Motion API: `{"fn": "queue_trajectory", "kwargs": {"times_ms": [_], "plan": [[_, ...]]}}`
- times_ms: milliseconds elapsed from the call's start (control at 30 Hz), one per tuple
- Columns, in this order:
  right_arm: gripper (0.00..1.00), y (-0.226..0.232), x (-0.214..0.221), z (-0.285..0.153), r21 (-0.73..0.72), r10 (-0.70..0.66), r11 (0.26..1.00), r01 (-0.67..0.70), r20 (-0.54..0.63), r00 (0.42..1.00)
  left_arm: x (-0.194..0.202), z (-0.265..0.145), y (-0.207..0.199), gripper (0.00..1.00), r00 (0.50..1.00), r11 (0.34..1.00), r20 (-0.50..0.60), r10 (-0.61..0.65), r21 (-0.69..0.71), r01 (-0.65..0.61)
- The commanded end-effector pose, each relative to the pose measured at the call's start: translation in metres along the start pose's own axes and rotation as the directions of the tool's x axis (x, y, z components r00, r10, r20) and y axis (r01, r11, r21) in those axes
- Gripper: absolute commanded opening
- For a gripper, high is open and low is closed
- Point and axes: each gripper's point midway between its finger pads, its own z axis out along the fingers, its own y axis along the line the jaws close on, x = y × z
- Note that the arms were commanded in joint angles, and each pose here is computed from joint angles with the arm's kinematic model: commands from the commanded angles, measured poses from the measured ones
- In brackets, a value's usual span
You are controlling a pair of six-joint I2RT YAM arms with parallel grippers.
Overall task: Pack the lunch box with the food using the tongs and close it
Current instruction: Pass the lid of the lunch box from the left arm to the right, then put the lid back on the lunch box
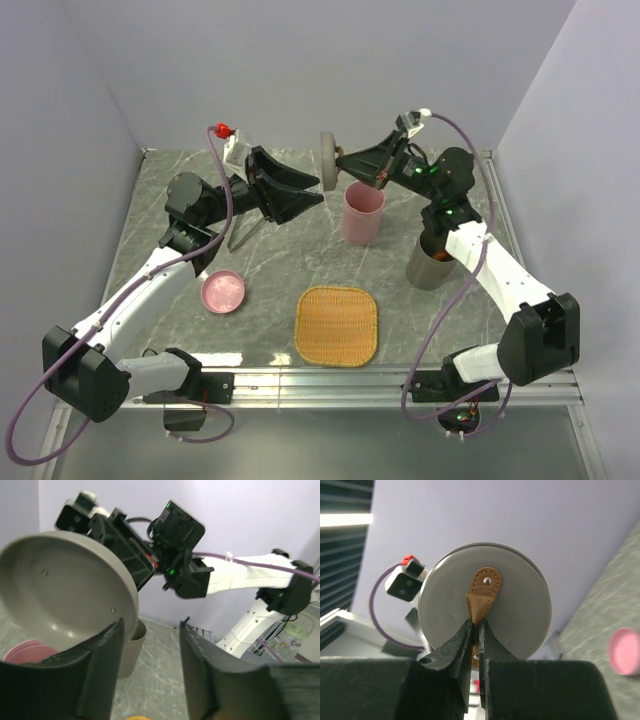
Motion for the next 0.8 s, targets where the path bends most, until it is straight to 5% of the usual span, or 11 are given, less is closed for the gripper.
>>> {"fn": "queue_trajectory", "kwargs": {"times_ms": [0,100,133,200,333,533,633,767], "plan": [[0.0,0.03,-0.01,-0.02,-0.002,-0.199,0.98,0.199,0.022,0.98,-0.018,0.0,-0.009,0.59,0.999,0.999,-0.002,0.046,-0.013,-0.046],[0.0,0.024,-0.021,-0.039,0.084,-0.317,0.945,0.316,0.003,0.948,-0.026,-0.003,-0.002,0.78,0.997,0.994,-0.01,0.082,-0.068,-0.083],[0.0,0.029,-0.032,-0.048,0.114,-0.369,0.924,0.365,0.013,0.929,-0.026,-0.006,0.006,0.91,0.995,0.989,-0.038,0.09,-0.115,-0.094],[0.0,0.033,-0.036,-0.061,0.192,-0.495,0.847,0.495,-0.051,0.867,-0.022,-0.012,0.016,0.99,0.99,0.978,-0.1,0.096,-0.175,-0.112],[0.0,0.014,-0.05,-0.099,0.44,-0.631,0.605,0.664,-0.243,0.737,-0.011,-0.027,0.038,0.99,0.975,0.938,-0.219,0.048,-0.325,-0.119],[0.0,-0.034,-0.056,-0.175,0.602,-0.553,0.23,0.765,-0.566,0.612,0.007,-0.054,0.082,0.99,0.928,0.828,-0.373,-0.014,-0.525,-0.198],[0.0,-0.054,-0.05,-0.21,0.596,-0.443,0.129,0.792,-0.68,0.584,0.017,-0.065,0.089,0.99,0.907,0.805,-0.42,-0.04,-0.551,-0.22],[0.0,-0.07,-0.05,-0.236,0.607,-0.33,0.08,0.791,-0.732,0.595,0.025,-0.074,0.093,1.0,0.89,0.791,-0.452,-0.056,-0.564,-0.237]]}}
